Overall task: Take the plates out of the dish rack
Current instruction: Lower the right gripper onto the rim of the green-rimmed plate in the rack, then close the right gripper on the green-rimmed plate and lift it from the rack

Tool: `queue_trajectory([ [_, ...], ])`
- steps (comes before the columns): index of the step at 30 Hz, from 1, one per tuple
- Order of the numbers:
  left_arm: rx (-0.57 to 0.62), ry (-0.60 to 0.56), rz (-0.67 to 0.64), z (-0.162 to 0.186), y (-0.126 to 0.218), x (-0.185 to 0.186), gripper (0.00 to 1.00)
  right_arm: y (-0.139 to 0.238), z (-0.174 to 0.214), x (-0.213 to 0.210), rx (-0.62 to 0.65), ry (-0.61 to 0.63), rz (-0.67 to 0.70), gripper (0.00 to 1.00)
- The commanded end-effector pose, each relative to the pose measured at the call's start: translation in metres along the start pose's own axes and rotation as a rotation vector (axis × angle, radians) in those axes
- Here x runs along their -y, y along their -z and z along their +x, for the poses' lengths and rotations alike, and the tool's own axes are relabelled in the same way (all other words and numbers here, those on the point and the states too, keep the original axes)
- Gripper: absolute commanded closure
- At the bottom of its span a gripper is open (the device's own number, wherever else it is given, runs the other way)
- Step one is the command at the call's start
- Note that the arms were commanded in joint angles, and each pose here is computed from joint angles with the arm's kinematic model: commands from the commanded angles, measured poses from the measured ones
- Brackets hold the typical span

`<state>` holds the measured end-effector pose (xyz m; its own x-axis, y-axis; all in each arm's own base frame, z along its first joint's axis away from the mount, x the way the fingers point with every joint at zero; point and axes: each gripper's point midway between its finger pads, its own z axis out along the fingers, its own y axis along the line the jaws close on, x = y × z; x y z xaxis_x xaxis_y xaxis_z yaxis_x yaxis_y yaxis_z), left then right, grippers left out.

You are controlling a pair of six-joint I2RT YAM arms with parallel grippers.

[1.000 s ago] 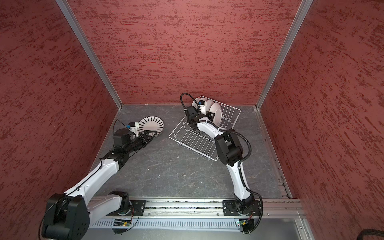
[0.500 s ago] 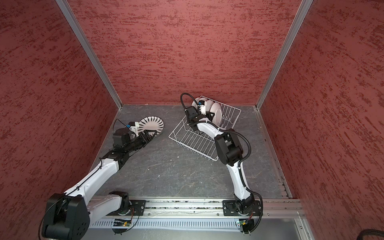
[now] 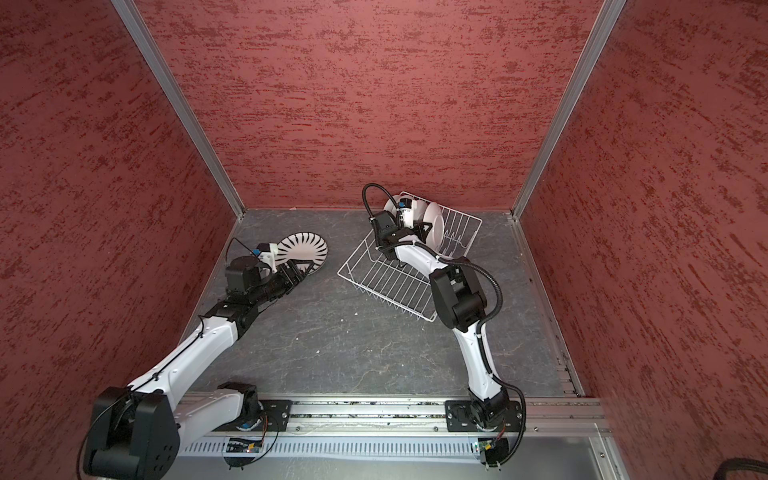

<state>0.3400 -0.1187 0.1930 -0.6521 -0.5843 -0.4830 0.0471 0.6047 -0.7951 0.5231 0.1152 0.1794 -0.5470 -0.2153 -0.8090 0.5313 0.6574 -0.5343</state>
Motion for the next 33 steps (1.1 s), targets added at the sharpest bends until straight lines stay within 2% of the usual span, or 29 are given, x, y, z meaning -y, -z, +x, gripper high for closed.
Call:
queue_trajectory([
  [1,0.022,-0.04,0.013,-0.008,0.003,0.01,0.31,-0.001,0.009,-0.005,-0.023,0.038,-0.021,1.0],
  [26,0.029,-0.055,0.01,-0.008,0.01,0.012,0.32,0.028,-0.034,0.007,0.131,0.011,0.144,1.0],
  [33,0.035,-0.054,0.008,-0.009,0.013,0.011,0.32,0.039,-0.052,0.028,0.194,-0.014,0.204,1.0],
])
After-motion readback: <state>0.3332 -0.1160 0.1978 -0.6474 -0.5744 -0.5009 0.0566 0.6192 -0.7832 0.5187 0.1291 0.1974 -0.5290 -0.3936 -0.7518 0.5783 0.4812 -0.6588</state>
